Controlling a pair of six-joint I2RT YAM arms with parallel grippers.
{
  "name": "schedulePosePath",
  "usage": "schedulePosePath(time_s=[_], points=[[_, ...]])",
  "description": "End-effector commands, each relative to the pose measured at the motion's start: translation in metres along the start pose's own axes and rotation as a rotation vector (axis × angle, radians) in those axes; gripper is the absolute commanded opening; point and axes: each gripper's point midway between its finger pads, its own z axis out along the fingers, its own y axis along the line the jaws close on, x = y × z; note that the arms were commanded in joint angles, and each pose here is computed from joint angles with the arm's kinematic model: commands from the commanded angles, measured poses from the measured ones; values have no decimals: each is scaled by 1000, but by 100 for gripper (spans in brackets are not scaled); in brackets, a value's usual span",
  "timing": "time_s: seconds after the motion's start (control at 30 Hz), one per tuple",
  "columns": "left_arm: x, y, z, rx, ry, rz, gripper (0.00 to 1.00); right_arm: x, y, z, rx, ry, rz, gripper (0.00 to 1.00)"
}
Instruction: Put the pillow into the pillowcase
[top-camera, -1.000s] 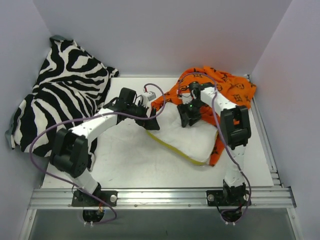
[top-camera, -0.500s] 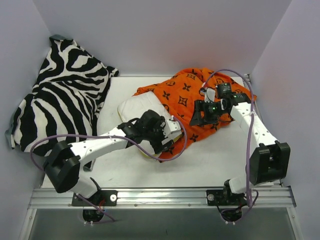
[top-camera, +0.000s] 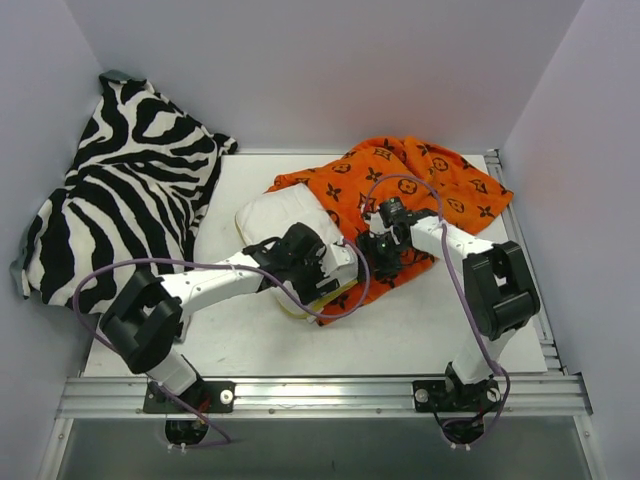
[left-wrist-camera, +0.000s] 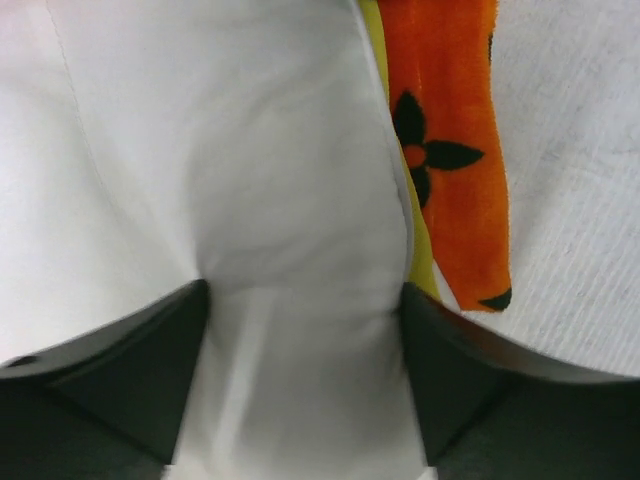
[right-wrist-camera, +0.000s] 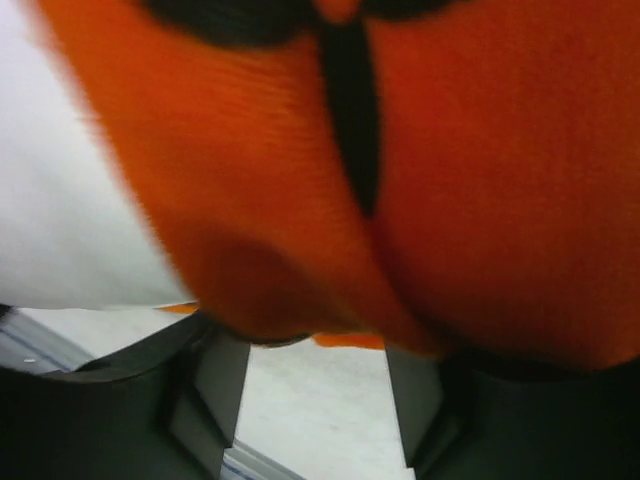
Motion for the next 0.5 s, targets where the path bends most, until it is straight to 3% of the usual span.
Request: schedulePosePath(time_s=[0.0, 0.03, 0.07, 0.17, 0.2, 0.27, 0.4, 0.47], points=[[23, -13, 19, 98, 56, -77, 72, -8, -20, 4, 98, -63, 2, 47], [31, -13, 27, 106, 91, -123, 60, -9, -18, 4, 90, -67, -1, 31], [21, -6, 28, 97, 76, -150, 44, -11, -14, 2, 68, -71, -5, 23], [12, 5, 34, 146, 73, -308, 12, -19, 22, -14, -96, -105, -56, 11], [-12, 13, 32, 169, 9, -346, 0, -23, 33, -24, -135, -128, -81, 8], [-37, 29, 26, 194, -74, -493, 0, -24, 58, -38, -247, -143, -147, 0], [-120, 77, -9, 246, -337, -722, 0, -17, 104, -87, -448, -200, -220, 0], [-142, 89, -26, 290, -408, -870, 0, -1, 124, -109, -569, -198, -242, 0]])
